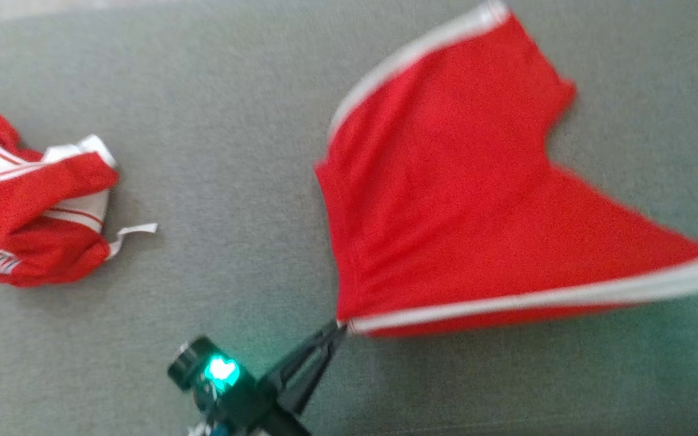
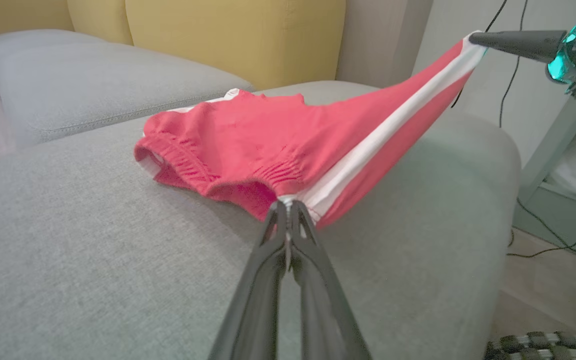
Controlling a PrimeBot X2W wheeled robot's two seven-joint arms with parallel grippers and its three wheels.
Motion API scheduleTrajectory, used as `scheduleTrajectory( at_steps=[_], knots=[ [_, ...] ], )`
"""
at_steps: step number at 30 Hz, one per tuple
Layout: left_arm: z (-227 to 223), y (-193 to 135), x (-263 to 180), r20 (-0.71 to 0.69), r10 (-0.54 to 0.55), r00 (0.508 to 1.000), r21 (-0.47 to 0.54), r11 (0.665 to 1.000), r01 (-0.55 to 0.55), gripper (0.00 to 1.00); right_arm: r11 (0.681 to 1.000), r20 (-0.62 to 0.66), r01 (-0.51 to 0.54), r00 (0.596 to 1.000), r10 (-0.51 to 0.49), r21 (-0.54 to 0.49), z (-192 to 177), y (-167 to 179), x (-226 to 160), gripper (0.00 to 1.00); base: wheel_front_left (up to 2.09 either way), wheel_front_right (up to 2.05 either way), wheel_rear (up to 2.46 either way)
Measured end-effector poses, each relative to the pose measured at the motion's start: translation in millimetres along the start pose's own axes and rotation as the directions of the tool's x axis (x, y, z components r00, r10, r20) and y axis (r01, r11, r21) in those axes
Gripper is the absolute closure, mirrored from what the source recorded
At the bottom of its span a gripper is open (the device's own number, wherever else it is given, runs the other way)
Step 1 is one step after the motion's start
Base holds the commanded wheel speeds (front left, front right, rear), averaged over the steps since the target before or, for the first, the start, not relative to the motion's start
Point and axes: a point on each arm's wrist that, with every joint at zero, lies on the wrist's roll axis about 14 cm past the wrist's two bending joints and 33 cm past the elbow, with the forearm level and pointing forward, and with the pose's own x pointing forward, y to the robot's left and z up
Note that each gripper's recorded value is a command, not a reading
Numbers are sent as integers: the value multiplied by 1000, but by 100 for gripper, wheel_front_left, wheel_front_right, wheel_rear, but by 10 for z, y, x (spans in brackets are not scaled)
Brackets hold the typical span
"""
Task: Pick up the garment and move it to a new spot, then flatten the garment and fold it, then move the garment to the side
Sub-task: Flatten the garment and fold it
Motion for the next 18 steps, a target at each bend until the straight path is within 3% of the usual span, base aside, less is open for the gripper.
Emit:
scheduleTrajectory(
  at_steps=[3,7,11,15,18],
  knots=[
    [213,-135,-141,62,0,998,-30,1000,2,100,1000,10,-5,1000,5,-23,147,20,-221,100,0,0,0],
    [408,-149,-160,103,3,995,-97,995,7,100,995,28,-43,999,46,-87,389,81,-74,100,0,0,0],
    [509,-15,63,99,-7,995,-137,990,20,100,987,-3,-88,996,88,-137,490,123,369,100,0,0,0],
    [623,367,396,84,25,996,-153,988,-12,100,976,-55,-144,989,137,-161,482,235,920,100,0,0,0],
    [538,582,559,34,45,998,-224,974,-36,100,966,-114,-184,980,165,-183,401,304,1281,100,0,0,0]
  ],
)
